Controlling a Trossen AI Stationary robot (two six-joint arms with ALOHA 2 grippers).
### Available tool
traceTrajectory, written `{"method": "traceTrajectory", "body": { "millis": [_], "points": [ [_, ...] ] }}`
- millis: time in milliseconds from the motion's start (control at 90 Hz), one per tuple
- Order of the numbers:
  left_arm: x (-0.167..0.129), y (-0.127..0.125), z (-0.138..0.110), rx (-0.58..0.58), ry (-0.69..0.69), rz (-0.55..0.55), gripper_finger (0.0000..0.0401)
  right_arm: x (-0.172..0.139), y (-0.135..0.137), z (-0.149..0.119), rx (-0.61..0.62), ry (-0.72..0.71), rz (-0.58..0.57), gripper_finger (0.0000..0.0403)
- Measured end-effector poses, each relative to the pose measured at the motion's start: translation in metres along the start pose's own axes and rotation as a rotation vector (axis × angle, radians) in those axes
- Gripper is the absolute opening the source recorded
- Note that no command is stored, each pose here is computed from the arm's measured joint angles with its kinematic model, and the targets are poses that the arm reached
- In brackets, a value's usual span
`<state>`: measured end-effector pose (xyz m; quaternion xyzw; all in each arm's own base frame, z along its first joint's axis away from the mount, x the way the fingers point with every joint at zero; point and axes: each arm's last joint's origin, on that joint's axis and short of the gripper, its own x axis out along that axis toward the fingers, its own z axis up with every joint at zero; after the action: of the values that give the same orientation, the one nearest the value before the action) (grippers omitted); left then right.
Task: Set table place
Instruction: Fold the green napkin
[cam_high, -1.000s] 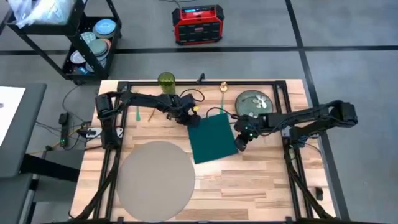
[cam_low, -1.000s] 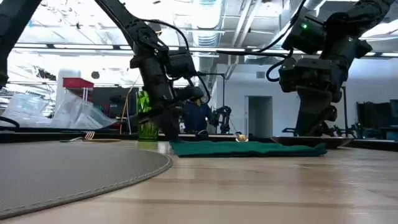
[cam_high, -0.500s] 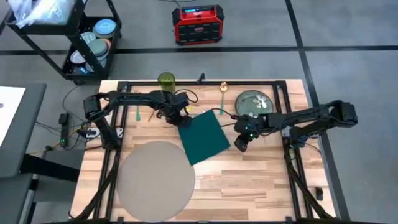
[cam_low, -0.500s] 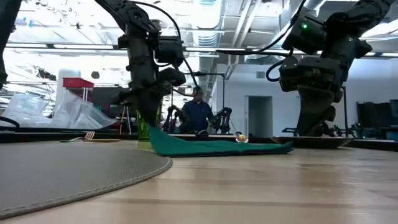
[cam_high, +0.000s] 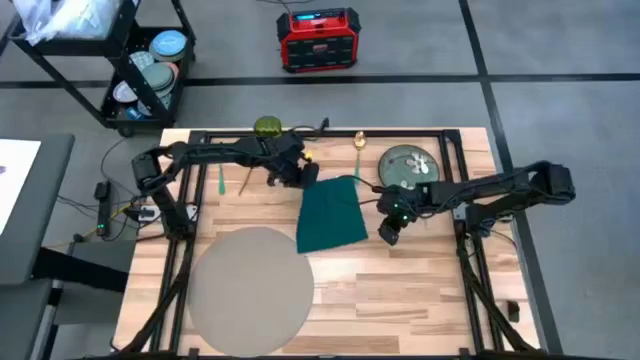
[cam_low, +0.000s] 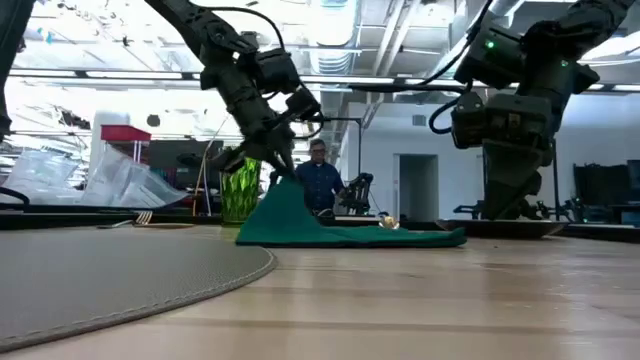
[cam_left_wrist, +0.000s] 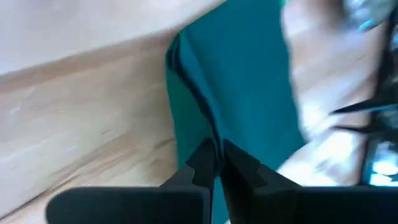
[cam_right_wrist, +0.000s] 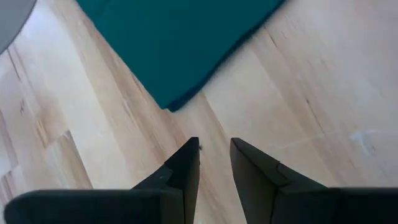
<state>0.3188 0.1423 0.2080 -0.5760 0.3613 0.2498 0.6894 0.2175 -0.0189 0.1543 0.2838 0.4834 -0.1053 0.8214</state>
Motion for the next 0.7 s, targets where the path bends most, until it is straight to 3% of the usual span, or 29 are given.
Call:
{"method": "traceTrajectory", "body": {
  "millis": [211,333,411,700],
  "points": [
    [0.002,-0.008,0.006,-0.036,-0.051,-0.085,0.0,-0.001,-0.003,0.002,0.019,-0.007,-0.004,0.0078],
    [0.002,-0.006,0.005,-0.028,-0.041,-0.067,0.0,-0.003,-0.004,0.007,0.016,-0.01,0.012,0.0037],
    [0.003,-0.005,0.005,-0.029,-0.037,-0.06,0.0,-0.006,-0.002,0.018,-0.034,-0.015,0.061,0.0009],
    [0.002,-0.009,0.006,-0.047,-0.017,-0.112,0.0,-0.014,0.006,0.063,-0.07,-0.045,0.047,0.0001]
  ]
}}
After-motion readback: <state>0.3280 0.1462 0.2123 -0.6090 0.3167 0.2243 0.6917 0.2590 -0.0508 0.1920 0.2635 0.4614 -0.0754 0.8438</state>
